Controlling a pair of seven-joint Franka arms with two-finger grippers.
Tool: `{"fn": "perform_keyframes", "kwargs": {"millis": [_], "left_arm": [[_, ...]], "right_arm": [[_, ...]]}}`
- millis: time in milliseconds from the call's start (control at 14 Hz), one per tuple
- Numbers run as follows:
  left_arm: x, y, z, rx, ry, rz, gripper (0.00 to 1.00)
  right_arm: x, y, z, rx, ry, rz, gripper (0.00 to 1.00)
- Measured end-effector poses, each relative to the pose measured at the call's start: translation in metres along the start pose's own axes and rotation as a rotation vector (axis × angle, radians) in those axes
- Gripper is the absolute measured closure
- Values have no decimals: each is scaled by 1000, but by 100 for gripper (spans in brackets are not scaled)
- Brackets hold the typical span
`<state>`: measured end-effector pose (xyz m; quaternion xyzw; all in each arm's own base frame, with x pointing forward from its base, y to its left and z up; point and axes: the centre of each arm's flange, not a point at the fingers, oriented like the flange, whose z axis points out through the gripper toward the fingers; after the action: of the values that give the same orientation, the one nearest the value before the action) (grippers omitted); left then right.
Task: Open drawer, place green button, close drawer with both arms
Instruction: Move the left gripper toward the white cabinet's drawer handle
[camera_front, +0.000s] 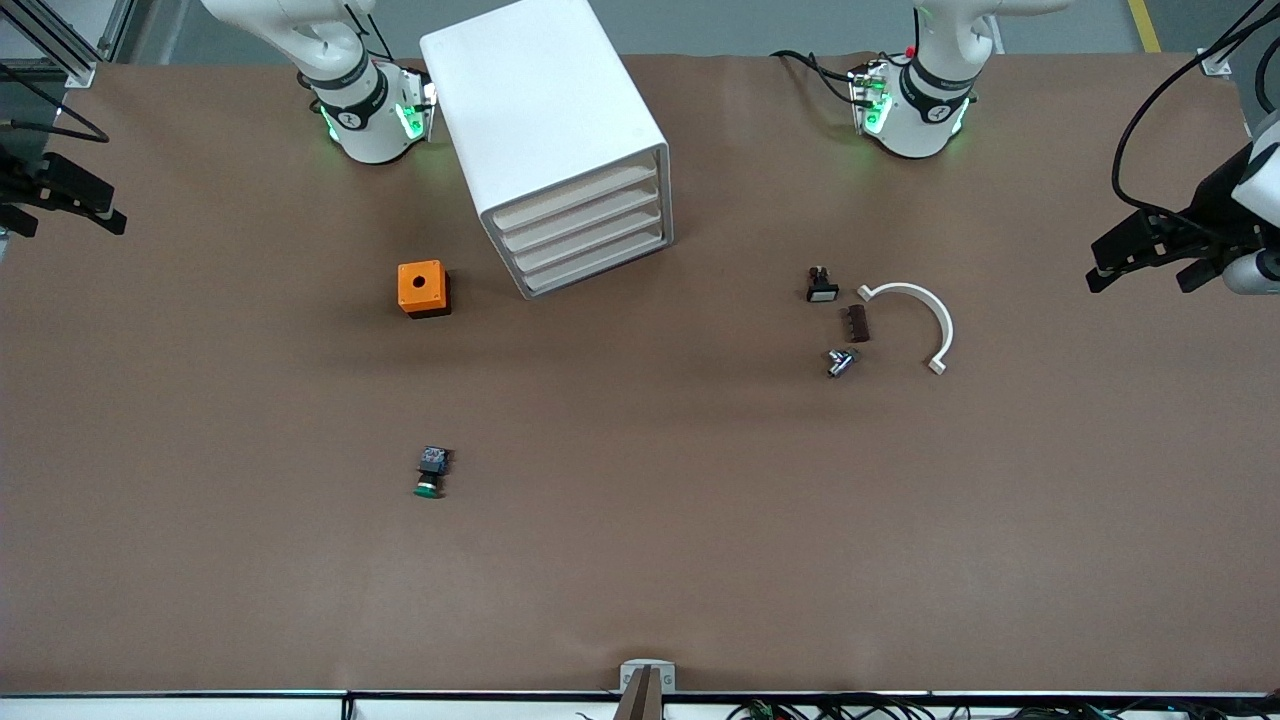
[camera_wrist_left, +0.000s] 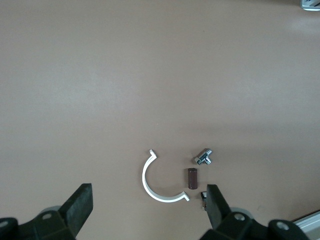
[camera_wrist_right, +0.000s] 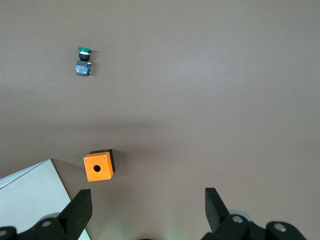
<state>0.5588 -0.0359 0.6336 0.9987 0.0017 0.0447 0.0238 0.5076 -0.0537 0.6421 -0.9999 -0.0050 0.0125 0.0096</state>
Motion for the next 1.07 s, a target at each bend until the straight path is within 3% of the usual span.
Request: {"fn": "perform_keyframes", "kwargs": {"millis": [643,1071], "left_arm": [[1,-17,12,5,-47,-30,0],[30,-17,121,12,-234,-31,0]], "right_arm": [[-1,0,1,1,-7,0,0],[-1,0,1,1,-8,0,0]]}}
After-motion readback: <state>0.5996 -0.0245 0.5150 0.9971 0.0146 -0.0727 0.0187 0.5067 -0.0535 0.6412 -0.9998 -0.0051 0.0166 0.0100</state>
